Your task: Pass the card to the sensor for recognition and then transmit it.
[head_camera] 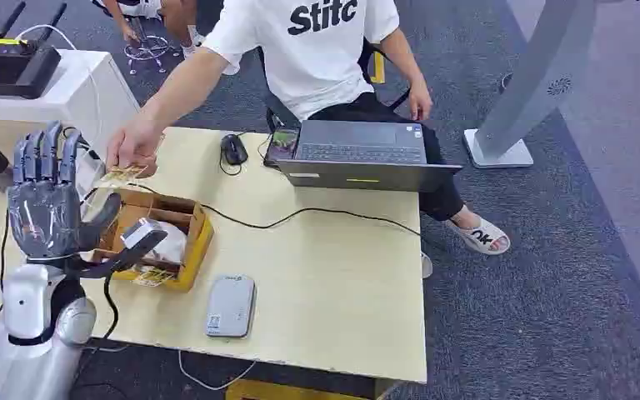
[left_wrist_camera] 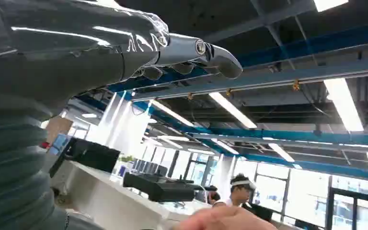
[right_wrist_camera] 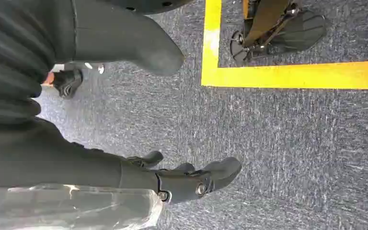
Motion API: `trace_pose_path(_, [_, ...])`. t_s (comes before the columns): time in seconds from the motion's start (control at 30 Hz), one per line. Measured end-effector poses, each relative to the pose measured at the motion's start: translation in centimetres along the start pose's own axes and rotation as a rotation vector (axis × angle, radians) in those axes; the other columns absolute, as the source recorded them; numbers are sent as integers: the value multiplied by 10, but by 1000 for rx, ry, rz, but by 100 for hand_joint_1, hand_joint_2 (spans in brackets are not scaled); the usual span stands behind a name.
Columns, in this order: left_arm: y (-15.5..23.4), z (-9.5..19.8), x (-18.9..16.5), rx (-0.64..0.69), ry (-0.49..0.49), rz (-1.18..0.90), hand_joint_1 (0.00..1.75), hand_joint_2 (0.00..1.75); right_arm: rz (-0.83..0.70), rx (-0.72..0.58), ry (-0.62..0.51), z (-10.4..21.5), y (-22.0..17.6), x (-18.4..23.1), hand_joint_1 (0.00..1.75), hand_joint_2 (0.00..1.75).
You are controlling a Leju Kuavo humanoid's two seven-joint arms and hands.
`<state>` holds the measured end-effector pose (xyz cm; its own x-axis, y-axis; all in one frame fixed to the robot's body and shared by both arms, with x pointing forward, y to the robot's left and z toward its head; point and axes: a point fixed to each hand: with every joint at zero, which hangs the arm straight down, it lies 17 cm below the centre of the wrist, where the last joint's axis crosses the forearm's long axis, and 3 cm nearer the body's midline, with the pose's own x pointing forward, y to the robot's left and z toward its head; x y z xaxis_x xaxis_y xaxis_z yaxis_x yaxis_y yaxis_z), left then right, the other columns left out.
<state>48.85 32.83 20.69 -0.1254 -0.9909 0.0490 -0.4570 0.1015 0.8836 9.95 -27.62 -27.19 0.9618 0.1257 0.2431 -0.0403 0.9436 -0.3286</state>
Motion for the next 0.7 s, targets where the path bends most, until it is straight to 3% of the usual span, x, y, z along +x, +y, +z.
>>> trace_pose_path(0.13, [-7, -7, 16, -1, -23, 4, 3, 175, 5, 0, -2, 0, 0, 0, 0, 175])
trace_pose_path(0.17, [-9, -8, 18, -2, -24, 8, 52, 175, 6, 0, -2, 0, 0, 0, 0, 175])
trace_pose_path(0.2, [-11, -8, 20, -2, -25, 17, 175, 175, 6, 1, -2, 0, 0, 0, 0, 175])
trace_pose_path(0.7, [-35, 0, 31, -39, -15, 81, 175, 175, 12, -3, -1, 0, 0, 0, 0, 175])
